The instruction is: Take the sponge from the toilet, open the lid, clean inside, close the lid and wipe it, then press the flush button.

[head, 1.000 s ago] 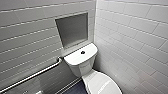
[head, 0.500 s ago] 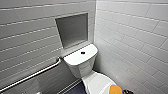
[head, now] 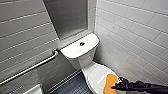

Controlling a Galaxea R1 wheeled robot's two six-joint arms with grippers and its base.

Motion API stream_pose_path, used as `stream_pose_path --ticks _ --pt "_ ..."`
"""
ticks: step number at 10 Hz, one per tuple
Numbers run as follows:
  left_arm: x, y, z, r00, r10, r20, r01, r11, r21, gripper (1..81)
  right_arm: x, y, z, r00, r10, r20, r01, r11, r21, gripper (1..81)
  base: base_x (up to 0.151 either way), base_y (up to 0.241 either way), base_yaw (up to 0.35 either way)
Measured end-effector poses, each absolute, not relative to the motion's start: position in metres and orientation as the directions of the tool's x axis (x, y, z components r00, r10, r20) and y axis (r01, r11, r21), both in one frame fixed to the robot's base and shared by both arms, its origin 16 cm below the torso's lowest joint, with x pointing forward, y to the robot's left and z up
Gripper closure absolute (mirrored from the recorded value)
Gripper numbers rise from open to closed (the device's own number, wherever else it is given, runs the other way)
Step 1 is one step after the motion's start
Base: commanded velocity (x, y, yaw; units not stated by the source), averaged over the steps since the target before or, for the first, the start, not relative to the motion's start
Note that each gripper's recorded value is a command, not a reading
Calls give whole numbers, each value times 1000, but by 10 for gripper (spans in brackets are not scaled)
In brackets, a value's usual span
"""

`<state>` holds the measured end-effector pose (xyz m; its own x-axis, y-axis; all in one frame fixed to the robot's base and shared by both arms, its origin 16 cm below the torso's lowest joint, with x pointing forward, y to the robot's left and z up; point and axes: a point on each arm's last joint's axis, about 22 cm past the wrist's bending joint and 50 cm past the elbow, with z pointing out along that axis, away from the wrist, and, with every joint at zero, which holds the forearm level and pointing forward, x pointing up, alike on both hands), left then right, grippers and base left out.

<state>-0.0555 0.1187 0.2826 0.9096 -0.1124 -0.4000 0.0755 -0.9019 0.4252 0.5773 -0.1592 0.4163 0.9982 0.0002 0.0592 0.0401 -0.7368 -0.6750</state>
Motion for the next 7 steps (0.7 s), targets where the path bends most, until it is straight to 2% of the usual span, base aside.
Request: stream_pose_path --ticks 2,7 --pt "-72 118 289 891 -112 -440 95 -902 422 10 584 -157 391 1000 -13 16 1 -748 -663 811 0 0 0" --pt "-51 117 260 905 -109 -412 85 -901 426 10 650 -152 382 995 -55 82 11 -760 -649 811 0 0 0"
